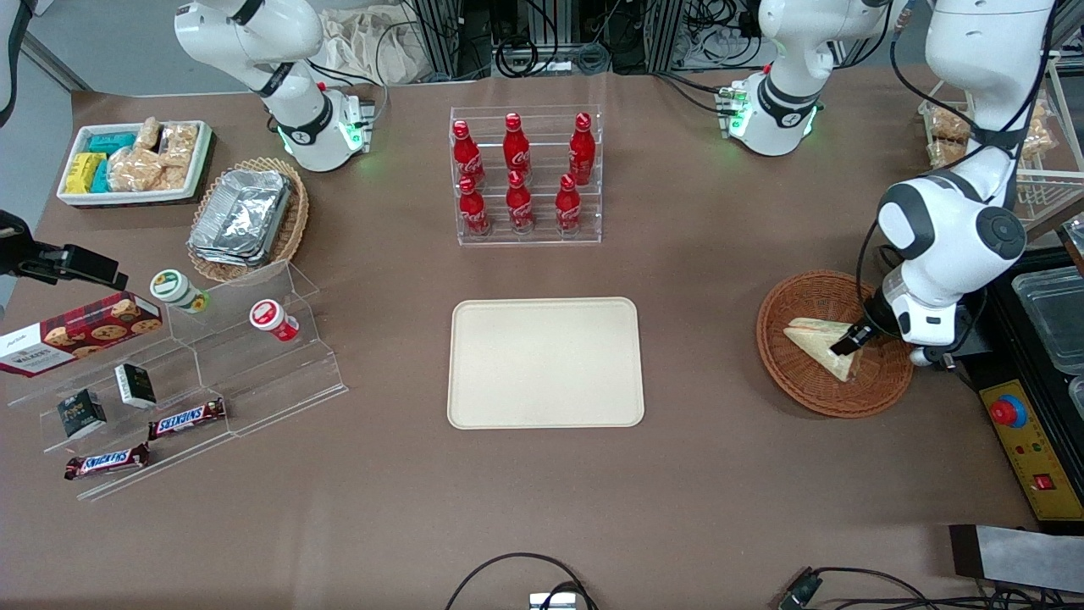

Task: Place sandwich from basket to tray
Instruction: 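Lower the open left gripper onto the sandwich and close on it, then lift the sandwich out of the basket and carry it toward the tray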

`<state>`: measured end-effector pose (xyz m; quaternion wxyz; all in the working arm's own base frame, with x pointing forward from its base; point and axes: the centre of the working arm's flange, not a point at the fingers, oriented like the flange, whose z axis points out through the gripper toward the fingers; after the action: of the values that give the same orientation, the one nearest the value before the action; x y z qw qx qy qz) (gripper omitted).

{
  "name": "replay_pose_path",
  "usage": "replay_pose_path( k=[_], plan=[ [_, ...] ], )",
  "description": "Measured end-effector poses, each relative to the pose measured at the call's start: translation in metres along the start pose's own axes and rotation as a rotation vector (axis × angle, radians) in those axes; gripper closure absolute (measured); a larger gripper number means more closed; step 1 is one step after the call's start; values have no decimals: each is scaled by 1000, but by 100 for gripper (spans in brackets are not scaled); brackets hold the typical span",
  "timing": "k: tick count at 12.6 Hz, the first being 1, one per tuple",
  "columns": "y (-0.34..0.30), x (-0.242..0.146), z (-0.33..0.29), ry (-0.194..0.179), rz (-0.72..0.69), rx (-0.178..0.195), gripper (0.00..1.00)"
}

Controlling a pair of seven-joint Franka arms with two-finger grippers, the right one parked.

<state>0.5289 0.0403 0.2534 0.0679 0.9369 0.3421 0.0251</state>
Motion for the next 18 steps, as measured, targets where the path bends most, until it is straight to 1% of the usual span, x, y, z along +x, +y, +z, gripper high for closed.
replay_pose_path(
  k=[3, 4, 5, 6, 8, 9, 10, 11, 12, 13, 15, 17, 18],
  plan=[
    [2, -1, 0, 3, 4, -2, 75],
    [2, -1, 0, 3, 8, -2, 80],
    [3, -1, -1, 4, 21, -2, 80],
    [6, -2, -5, -3, 48, -2, 80],
    [16, 1, -22, -48, 99, 3, 80],
    [23, 5, -36, -56, 120, 0, 80],
    [30, 9, -53, -51, 148, 3, 81],
    [36, 11, -70, -46, 182, 17, 84],
    [41, 12, -87, -43, 210, 30, 84],
    [50, 12, -103, -40, 234, 33, 84],
    [76, 6, -131, -43, 283, 25, 84],
    [101, -8, -143, -40, 335, 16, 84],
    [112, -16, -145, -35, 367, 23, 84]
  ],
)
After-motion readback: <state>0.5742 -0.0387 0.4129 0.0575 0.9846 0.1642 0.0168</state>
